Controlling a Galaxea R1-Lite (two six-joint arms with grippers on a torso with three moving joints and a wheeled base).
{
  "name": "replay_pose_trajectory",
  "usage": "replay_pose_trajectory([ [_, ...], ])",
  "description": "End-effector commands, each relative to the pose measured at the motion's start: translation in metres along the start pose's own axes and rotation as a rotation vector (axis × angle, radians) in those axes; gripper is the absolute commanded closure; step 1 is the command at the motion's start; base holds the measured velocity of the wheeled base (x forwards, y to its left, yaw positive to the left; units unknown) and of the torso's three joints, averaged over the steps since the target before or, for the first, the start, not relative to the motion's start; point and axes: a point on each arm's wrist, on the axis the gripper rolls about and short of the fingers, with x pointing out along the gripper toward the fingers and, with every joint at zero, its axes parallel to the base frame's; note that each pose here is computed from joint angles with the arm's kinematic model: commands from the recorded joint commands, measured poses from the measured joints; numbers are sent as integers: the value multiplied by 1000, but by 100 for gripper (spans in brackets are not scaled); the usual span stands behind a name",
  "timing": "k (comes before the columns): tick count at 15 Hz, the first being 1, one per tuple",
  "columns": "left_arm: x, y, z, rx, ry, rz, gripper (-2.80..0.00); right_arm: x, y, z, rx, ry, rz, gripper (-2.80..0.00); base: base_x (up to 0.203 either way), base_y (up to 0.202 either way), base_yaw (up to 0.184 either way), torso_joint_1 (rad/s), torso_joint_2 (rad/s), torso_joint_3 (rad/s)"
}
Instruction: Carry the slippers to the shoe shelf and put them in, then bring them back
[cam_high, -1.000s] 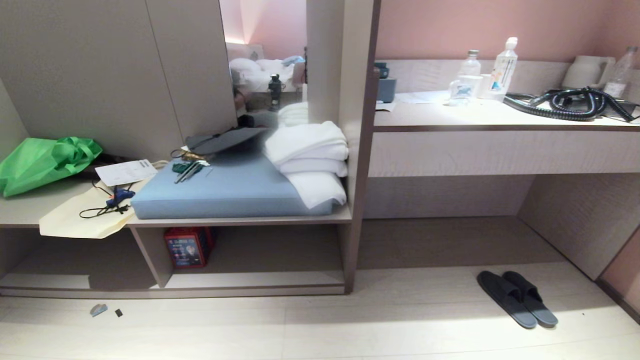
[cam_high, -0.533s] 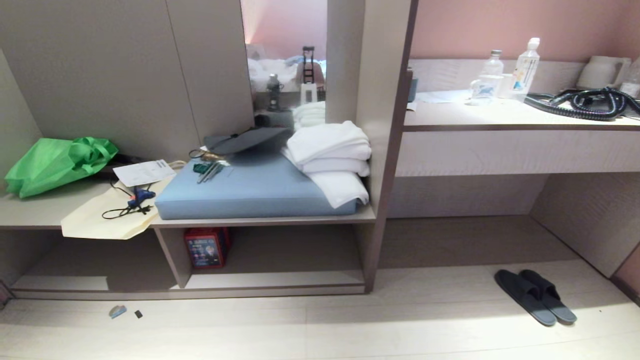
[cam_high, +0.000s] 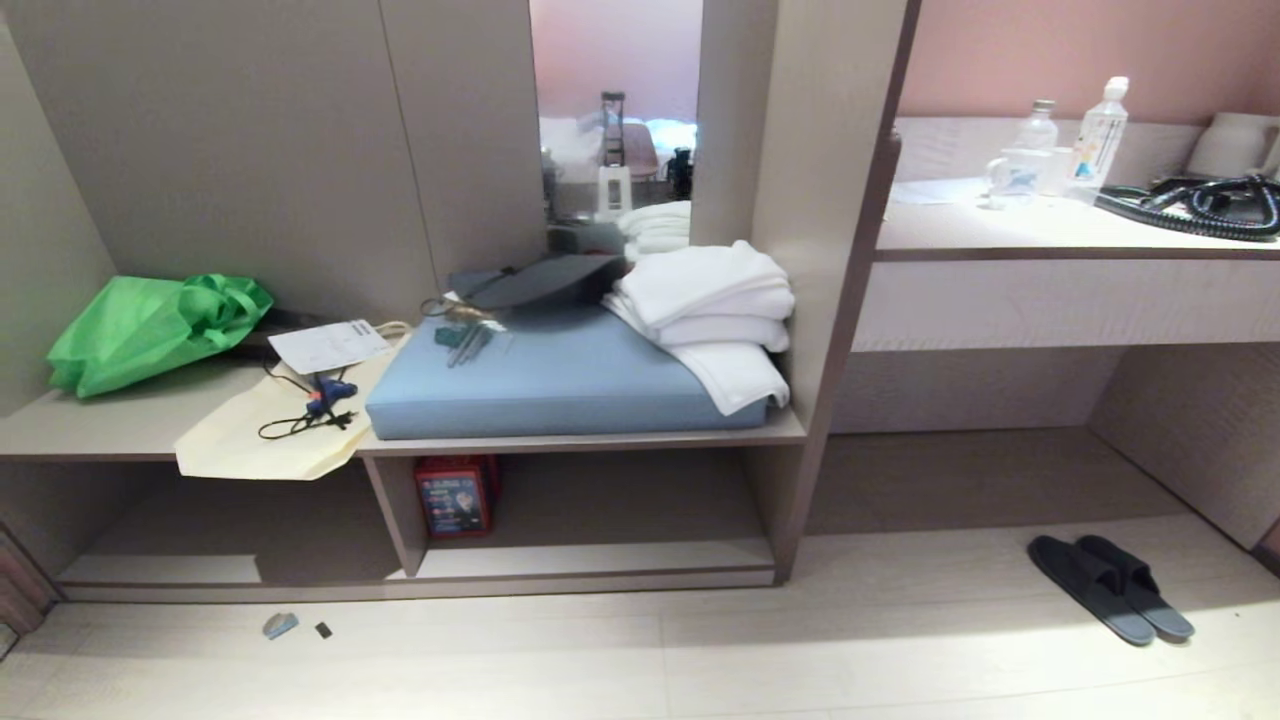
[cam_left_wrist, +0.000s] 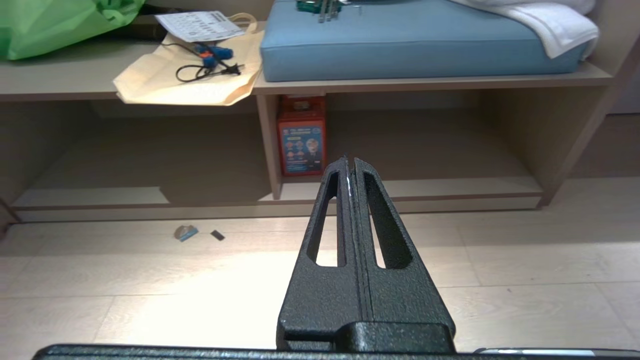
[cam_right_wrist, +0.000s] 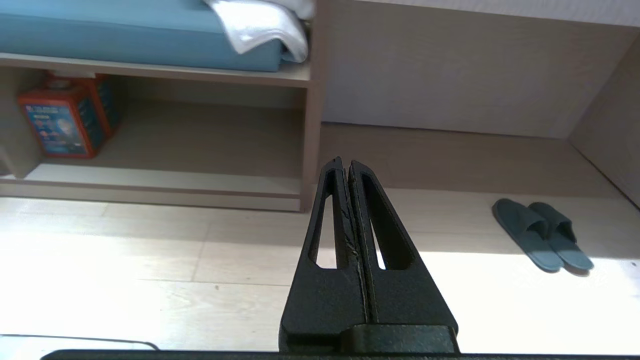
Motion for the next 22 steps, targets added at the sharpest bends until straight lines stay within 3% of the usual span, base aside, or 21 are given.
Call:
replay_pose_trajectory([
  [1, 0, 0, 0, 0, 1, 1, 0, 0, 0, 0, 1, 0, 0, 0, 0, 195, -1, 7, 3, 6],
  [11, 0, 0, 0, 3, 0, 2, 0, 0, 0, 0, 1, 2, 2, 0, 0, 177, -2, 3, 2, 2],
  [17, 0, 0, 0, 3, -1, 1, 0, 0, 0, 0, 1, 2, 0, 0, 0, 0, 0, 0, 0, 0],
  [22, 0, 0, 0, 1, 1, 1, 0, 0, 0, 0, -1, 2, 0, 0, -175, 0, 3, 4, 2, 2],
])
